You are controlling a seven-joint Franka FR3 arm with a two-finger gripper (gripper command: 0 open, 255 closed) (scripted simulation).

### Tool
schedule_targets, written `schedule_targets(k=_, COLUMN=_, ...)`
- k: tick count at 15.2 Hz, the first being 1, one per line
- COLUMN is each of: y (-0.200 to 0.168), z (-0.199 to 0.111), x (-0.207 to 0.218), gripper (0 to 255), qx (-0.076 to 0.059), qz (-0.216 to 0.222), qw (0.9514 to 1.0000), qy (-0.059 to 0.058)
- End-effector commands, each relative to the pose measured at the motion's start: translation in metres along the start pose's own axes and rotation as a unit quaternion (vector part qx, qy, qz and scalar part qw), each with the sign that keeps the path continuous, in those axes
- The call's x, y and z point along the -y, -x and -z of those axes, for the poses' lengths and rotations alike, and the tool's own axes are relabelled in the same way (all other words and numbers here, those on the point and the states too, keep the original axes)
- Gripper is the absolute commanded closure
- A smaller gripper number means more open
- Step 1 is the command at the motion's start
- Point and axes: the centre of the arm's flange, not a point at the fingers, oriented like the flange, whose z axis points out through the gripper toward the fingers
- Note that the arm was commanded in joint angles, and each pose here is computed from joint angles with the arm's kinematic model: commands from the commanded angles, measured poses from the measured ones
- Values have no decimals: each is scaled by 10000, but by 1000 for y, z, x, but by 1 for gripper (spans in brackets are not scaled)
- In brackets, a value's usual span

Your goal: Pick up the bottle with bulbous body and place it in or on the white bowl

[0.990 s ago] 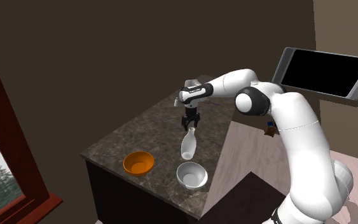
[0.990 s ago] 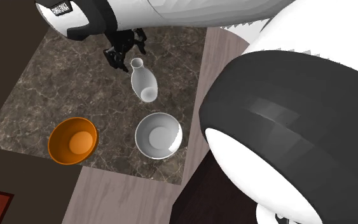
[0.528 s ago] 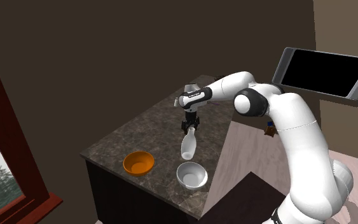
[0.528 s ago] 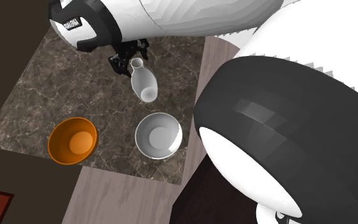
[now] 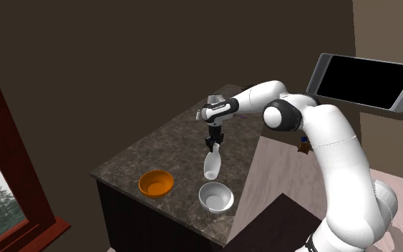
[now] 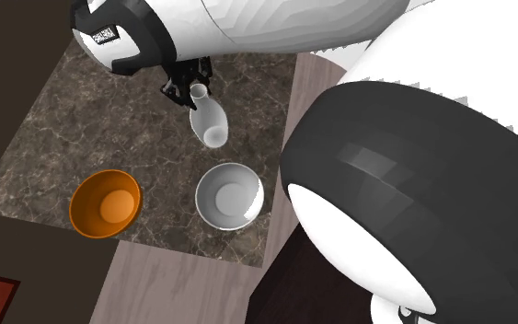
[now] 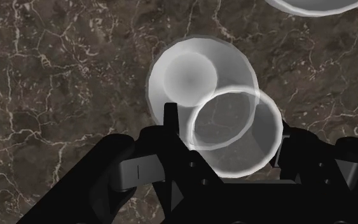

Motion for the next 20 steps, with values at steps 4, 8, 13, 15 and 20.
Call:
schedule_targets(k=4, y=0, z=0, x=0, gripper=255, qx=1, qz=0, qw=10000, qy=0)
schedule_targets(k=8, y=1, z=5, x=0, gripper=255, qx=1, qz=0, qw=10000, qy=0)
schedule_targets(k=13, y=6, z=31, x=0, gripper=255, qx=1, qz=0, qw=10000, qy=0)
schedule_targets(k=15, y=8, z=41, x=0, gripper=255, qx=1, qz=0, qw=10000, qy=0)
schedule_targets(k=20, y=13, z=67, x=-1, gripper=255, qx=1, qz=0, qw=10000, qy=0)
